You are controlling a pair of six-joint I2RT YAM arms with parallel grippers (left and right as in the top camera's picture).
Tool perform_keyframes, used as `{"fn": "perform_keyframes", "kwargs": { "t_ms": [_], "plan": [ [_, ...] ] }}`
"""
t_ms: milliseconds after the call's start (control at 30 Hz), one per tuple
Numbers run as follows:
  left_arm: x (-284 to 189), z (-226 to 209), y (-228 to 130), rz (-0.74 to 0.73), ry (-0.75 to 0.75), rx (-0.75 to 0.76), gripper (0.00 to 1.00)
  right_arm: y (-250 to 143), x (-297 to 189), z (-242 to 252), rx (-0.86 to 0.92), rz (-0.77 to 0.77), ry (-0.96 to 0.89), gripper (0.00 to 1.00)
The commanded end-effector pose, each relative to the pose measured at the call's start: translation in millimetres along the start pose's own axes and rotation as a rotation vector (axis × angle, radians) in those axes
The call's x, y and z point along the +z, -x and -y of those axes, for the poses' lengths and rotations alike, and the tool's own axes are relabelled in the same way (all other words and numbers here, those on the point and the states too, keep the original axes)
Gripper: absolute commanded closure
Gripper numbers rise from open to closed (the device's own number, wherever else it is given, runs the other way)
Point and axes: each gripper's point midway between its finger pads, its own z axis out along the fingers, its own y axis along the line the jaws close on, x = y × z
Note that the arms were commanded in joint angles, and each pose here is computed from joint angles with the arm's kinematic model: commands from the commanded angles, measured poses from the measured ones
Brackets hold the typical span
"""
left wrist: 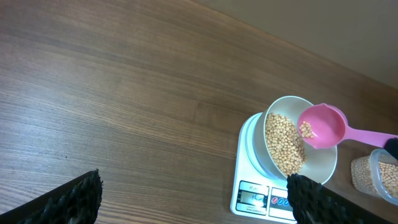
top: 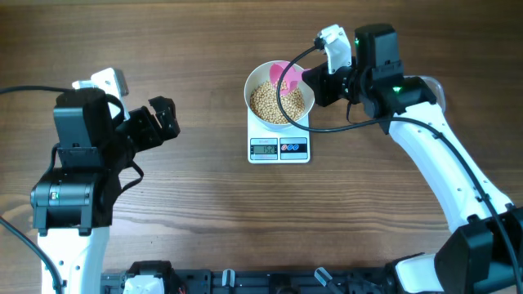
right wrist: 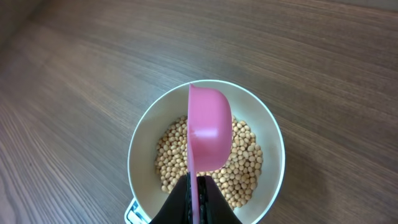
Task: Scoop item into bowl and weigh 150g on scale
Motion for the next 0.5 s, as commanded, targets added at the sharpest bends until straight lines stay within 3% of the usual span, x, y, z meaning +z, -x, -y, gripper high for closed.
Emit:
{"fn": "perform_keyframes", "kwargs": {
  "t_ms": [0, 467],
  "plan": [
    [-3, -1, 7, 0.019, 0.008, 0.011, 0.00, -10, 15, 7, -0.010, -0.035, -0.004, 0.95],
    [-3, -1, 7, 0.020, 0.008, 0.011, 0.00, -22, 36, 29, -0.032, -0.073, -0.074, 0.96]
  ]
}}
